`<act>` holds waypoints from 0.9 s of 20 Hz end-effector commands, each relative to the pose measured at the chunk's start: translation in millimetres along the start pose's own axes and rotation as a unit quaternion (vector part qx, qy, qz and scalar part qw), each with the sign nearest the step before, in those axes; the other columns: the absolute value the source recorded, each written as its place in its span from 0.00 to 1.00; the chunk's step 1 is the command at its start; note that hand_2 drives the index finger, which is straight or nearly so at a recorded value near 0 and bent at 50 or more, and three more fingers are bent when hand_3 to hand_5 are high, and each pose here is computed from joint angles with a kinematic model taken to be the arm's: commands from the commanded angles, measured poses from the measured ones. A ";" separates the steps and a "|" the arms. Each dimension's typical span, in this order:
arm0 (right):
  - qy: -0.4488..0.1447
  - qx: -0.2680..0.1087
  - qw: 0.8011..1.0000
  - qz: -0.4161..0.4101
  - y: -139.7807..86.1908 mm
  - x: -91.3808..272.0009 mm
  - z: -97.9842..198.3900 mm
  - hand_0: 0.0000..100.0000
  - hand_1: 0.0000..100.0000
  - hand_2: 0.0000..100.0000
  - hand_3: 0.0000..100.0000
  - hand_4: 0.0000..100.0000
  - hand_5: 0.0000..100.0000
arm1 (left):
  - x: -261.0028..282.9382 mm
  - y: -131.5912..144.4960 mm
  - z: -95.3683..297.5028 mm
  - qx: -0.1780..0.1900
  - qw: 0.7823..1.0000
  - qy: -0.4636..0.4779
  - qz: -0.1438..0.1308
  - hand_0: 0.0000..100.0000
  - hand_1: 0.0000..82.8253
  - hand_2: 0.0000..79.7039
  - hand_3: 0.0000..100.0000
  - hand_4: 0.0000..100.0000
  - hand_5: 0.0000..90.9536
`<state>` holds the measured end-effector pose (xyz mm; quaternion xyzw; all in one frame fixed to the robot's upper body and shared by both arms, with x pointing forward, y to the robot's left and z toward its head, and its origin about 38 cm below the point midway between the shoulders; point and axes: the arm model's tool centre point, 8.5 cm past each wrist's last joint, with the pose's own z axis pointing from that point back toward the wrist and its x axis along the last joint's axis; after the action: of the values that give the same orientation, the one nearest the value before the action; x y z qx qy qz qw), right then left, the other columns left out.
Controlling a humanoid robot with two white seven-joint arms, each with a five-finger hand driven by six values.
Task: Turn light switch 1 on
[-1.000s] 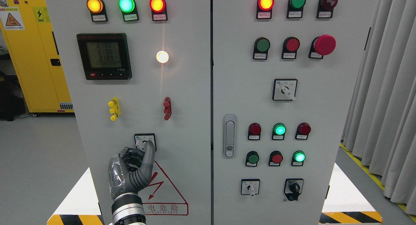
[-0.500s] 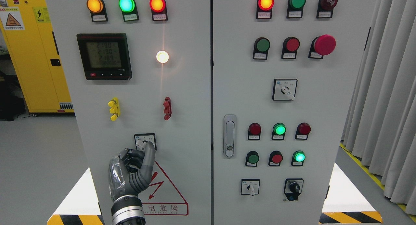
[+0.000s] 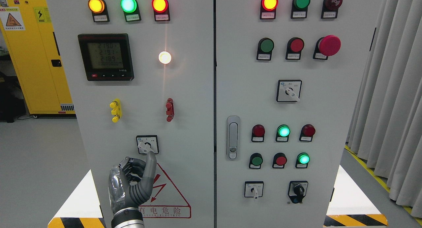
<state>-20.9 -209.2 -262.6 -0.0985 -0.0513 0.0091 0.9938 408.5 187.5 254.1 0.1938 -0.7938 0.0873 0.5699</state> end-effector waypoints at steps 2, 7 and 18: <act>0.004 -0.001 1.000 -0.014 -0.2 -0.5 0.0 0.00 0.50 0.04 0.00 0.00 0.00 | -37.9 21.6 34.6 -0.016 1.000 -0.004 -0.009 0.23 0.54 0.88 0.88 0.84 0.87; 0.004 -0.001 1.000 -0.014 -0.2 -0.5 0.0 0.00 0.50 0.04 0.00 0.00 0.00 | -96.9 70.3 86.9 -0.042 0.998 0.010 -0.036 0.24 0.51 0.82 0.91 0.87 0.91; 0.004 -0.001 1.000 -0.014 -0.2 -1.5 0.1 0.00 0.50 0.04 0.00 0.00 0.00 | -259.0 183.2 254.4 -0.081 0.967 0.231 -0.075 0.21 0.35 0.43 0.58 0.65 0.42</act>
<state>-20.9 -209.2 -262.6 -0.0985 -0.0514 0.0091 0.9938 276.9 248.1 63.0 0.1375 -0.7646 0.0282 0.6290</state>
